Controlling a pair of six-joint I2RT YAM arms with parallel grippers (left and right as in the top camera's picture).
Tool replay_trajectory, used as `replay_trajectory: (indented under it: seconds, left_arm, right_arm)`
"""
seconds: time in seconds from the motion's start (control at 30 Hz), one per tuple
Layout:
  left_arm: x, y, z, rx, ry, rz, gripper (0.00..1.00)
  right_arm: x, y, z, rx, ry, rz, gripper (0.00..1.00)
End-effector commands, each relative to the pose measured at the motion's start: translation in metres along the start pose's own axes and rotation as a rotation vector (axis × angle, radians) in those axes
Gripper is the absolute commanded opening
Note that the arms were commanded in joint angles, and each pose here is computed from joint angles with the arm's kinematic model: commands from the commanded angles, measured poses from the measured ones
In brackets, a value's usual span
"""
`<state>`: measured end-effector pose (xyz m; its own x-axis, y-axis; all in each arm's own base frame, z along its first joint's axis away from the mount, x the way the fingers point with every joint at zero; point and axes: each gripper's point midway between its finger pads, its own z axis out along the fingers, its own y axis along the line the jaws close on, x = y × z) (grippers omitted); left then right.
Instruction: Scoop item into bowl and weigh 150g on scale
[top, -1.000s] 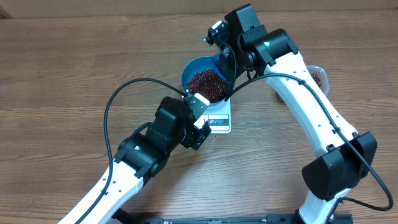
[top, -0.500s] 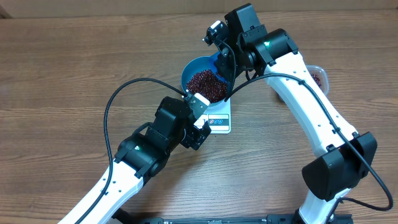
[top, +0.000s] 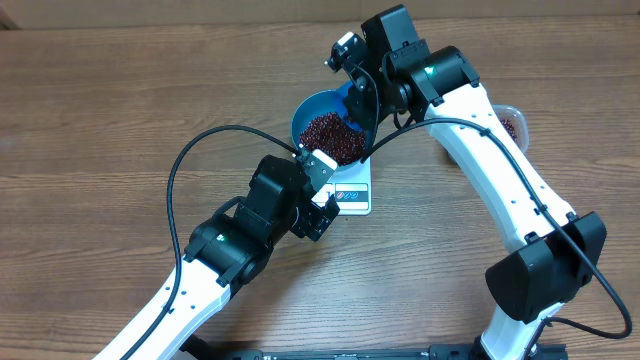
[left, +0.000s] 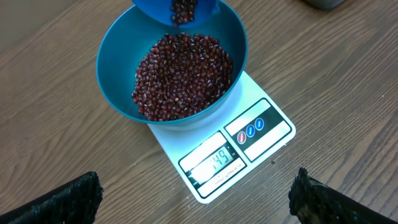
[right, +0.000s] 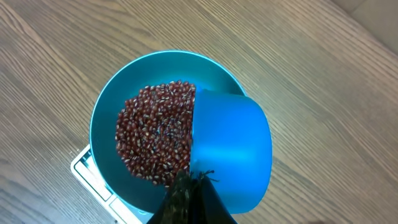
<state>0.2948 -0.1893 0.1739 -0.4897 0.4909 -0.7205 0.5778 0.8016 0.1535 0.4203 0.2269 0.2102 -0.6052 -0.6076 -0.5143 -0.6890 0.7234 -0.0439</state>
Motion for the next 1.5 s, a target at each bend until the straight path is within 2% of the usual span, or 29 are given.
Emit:
replay_trajectory:
  seconds: [0.0,0.3,0.63,1.07,1.2,1.47]
  left_arm:
    - [0.003,0.001,0.003,-0.011,0.009,0.021,0.99]
    - [0.003,0.001,0.003,-0.011,0.01,0.021,1.0]
    - [0.003,0.001,0.003,-0.01,0.011,0.021,1.0]
    - [0.004,0.001,0.003,-0.01,0.015,0.022,1.0]
    - [0.004,0.001,0.003,-0.01,0.014,0.022,0.99]
    - [0.004,0.001,0.003,-0.01,0.014,0.022,1.0]
  right_arm:
    - [-0.021,0.0,-0.031,0.012,-0.098,0.006,0.04]
    - [-0.021,0.001,-0.031,0.007,-0.099,0.006,0.04]
    - [-0.026,0.032,-0.034,-0.187,-0.125,0.122,0.04]
    - [-0.029,0.031,-0.034,-0.182,-0.133,0.13,0.04]
    - [-0.025,0.011,-0.031,-0.067,-0.116,0.137,0.04]
    - [-0.026,0.016,-0.032,-0.095,-0.119,0.138,0.04]
